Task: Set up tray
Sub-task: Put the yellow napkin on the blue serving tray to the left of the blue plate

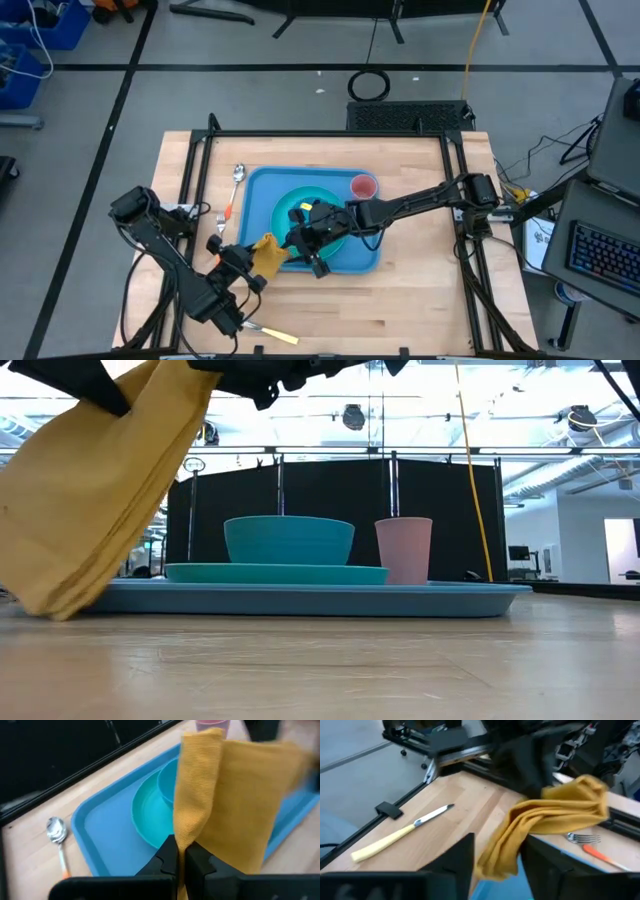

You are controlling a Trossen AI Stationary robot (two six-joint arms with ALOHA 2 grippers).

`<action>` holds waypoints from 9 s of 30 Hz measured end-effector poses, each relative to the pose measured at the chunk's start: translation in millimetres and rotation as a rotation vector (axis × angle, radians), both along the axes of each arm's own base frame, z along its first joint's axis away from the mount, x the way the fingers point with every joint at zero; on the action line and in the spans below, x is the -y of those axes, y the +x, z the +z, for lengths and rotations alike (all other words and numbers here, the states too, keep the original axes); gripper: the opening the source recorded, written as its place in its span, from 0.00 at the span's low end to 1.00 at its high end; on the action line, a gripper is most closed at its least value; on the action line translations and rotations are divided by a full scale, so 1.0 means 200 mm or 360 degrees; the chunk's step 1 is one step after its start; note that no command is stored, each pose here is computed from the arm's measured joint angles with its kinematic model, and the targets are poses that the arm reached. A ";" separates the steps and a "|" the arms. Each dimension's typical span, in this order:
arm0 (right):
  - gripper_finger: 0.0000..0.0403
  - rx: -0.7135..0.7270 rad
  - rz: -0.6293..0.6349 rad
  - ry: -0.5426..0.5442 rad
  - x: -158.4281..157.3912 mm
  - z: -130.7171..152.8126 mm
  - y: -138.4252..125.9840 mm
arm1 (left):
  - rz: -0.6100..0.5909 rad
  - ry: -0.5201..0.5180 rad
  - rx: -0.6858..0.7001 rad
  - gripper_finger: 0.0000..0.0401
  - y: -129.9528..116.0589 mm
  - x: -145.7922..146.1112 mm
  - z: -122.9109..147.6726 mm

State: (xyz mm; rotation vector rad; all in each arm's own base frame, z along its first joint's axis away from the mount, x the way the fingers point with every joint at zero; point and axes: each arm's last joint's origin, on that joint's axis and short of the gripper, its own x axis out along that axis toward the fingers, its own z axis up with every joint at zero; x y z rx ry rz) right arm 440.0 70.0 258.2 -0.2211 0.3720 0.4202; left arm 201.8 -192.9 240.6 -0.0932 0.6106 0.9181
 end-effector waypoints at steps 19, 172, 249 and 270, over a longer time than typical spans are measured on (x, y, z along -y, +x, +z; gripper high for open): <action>0.57 -0.0164 0.0057 -0.0107 -0.21 0.04 -0.13 | 0.0158 -0.0094 -0.0019 0.01 0.04 -0.07 0.01; 0.54 -0.0129 -0.0226 0.0206 -0.09 -0.14 -0.76 | 0.0198 -0.0972 -0.0201 0.01 0.04 -0.65 -0.41; 0.54 -0.0145 -0.0230 0.0209 -0.09 -0.15 -0.77 | 0.0150 -0.1015 -0.0297 0.00 0.19 -1.16 -0.49; 0.54 -0.0156 -0.0229 0.0205 -0.09 -0.15 -0.77 | 0.0160 -0.1030 -0.0206 0.00 0.23 -1.21 -0.52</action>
